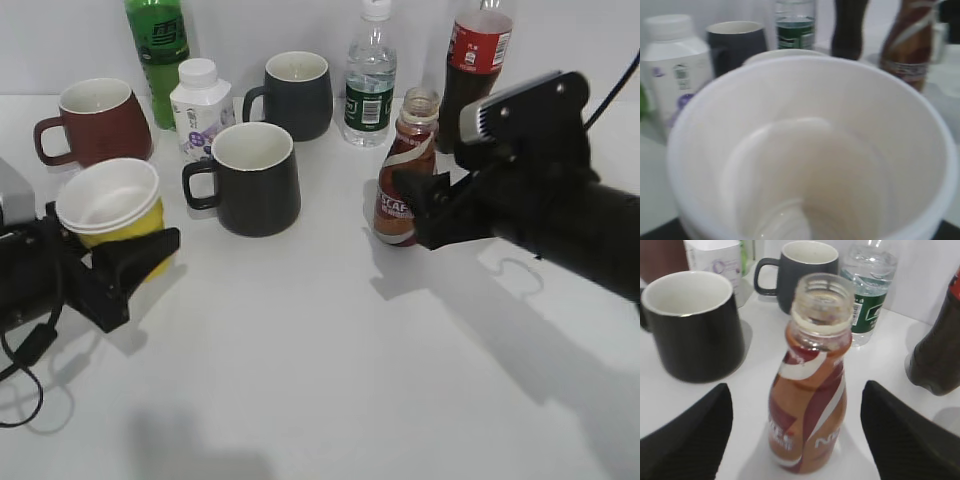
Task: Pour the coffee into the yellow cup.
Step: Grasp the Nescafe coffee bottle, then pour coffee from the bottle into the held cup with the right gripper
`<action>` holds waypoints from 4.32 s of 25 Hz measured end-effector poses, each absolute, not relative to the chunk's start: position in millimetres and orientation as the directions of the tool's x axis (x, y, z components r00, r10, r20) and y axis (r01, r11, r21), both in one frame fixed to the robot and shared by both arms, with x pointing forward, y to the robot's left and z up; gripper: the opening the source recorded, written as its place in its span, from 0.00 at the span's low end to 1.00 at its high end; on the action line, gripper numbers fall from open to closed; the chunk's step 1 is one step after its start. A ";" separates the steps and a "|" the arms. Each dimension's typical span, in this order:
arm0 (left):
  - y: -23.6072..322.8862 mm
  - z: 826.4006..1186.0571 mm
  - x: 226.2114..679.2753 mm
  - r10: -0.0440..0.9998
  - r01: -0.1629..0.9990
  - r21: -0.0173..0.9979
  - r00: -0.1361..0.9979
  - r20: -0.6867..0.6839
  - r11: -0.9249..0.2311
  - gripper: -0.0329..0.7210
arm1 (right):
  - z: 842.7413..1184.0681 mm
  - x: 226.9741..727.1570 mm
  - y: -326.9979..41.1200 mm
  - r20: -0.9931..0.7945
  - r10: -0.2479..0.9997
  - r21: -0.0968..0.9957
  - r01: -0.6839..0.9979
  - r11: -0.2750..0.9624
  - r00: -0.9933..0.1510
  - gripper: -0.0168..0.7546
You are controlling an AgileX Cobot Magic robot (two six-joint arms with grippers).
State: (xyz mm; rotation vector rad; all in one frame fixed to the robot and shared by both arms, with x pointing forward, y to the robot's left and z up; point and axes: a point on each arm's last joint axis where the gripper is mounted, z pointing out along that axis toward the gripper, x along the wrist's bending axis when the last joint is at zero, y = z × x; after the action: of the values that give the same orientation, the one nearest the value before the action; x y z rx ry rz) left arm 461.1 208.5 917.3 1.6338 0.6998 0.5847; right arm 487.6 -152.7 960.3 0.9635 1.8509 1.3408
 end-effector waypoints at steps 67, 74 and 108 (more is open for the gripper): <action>92.7 914.0 475.0 0.393 0.061 0.974 0.919 0.030 -0.216 0.62 | 940.4 541.9 -104.7 -0.837 0.395 0.544 -0.503 0.672 -0.377 0.67; 91.9 913.5 478.4 0.400 0.063 0.968 0.916 0.040 -0.242 0.62 | 945.6 540.1 -103.6 -0.893 0.321 0.448 -0.561 0.696 -0.315 0.67; 91.1 907.9 474.4 0.360 0.057 0.949 0.931 0.061 -0.309 0.61 | 947.9 538.5 -101.7 -0.987 0.111 0.162 -0.654 0.739 -0.118 0.67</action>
State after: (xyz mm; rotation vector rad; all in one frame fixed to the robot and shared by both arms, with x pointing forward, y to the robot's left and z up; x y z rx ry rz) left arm 474.4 91.1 907.9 1.8711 0.3064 0.3095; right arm 538.5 -101.7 947.9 -0.4533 1.5643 0.6903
